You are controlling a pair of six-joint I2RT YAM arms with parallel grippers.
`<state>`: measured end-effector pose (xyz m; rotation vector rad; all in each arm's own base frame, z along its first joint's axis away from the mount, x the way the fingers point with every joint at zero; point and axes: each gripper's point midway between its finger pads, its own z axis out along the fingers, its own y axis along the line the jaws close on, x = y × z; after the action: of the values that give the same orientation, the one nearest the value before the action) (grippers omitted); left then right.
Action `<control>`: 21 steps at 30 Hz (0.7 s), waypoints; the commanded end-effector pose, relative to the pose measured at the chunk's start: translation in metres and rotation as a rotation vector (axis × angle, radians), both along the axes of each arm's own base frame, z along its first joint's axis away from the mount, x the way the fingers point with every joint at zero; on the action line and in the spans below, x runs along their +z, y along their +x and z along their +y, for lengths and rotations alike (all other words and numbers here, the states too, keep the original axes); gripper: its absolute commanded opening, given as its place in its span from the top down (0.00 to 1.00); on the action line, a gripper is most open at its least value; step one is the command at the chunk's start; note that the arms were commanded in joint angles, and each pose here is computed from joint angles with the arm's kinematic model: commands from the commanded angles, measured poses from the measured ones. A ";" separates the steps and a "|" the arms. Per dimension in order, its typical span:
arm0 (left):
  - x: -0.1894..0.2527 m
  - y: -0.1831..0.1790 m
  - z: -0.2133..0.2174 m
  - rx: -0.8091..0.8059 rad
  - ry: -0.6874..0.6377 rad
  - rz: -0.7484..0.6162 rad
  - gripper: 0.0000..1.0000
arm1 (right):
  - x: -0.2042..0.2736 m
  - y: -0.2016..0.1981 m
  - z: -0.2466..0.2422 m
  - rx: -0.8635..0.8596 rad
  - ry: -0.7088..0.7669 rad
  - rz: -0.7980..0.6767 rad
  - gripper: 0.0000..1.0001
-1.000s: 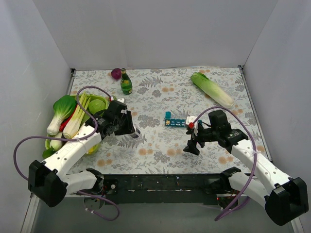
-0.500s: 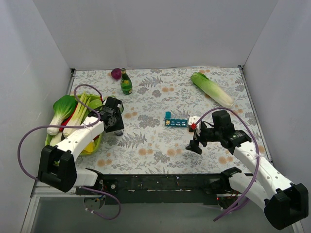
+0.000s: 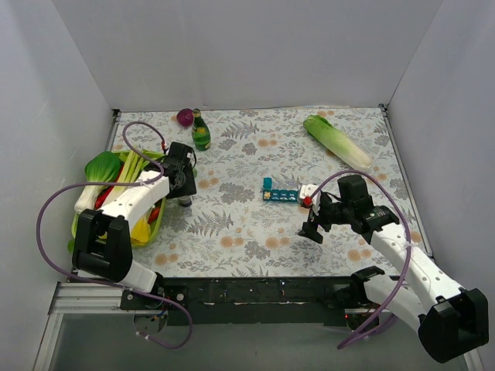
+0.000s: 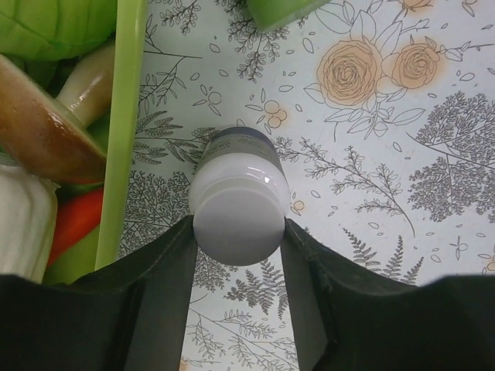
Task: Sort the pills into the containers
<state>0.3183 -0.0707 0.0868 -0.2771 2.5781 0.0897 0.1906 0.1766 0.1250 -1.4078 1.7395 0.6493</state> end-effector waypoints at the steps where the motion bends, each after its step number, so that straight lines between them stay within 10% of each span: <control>1: 0.013 0.007 -0.003 -0.016 -0.022 -0.013 0.46 | -0.003 0.010 -0.005 0.052 -0.049 -0.090 0.02; 4: 0.027 0.007 -0.014 -0.031 -0.081 -0.024 0.27 | -0.001 0.013 -0.003 0.138 -0.065 -0.164 0.02; 16: 0.088 -0.007 -0.042 -0.187 -0.236 -0.096 0.09 | -0.010 0.047 -0.009 0.346 -0.126 -0.245 0.02; 21: 0.128 -0.030 -0.098 -0.431 -0.538 -0.201 0.02 | -0.018 0.080 -0.006 0.346 -0.151 -0.166 0.05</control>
<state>0.3059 -0.1260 0.1654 -0.1157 2.5249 -0.3849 0.2443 0.1641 0.0969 -1.7968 1.5127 0.5750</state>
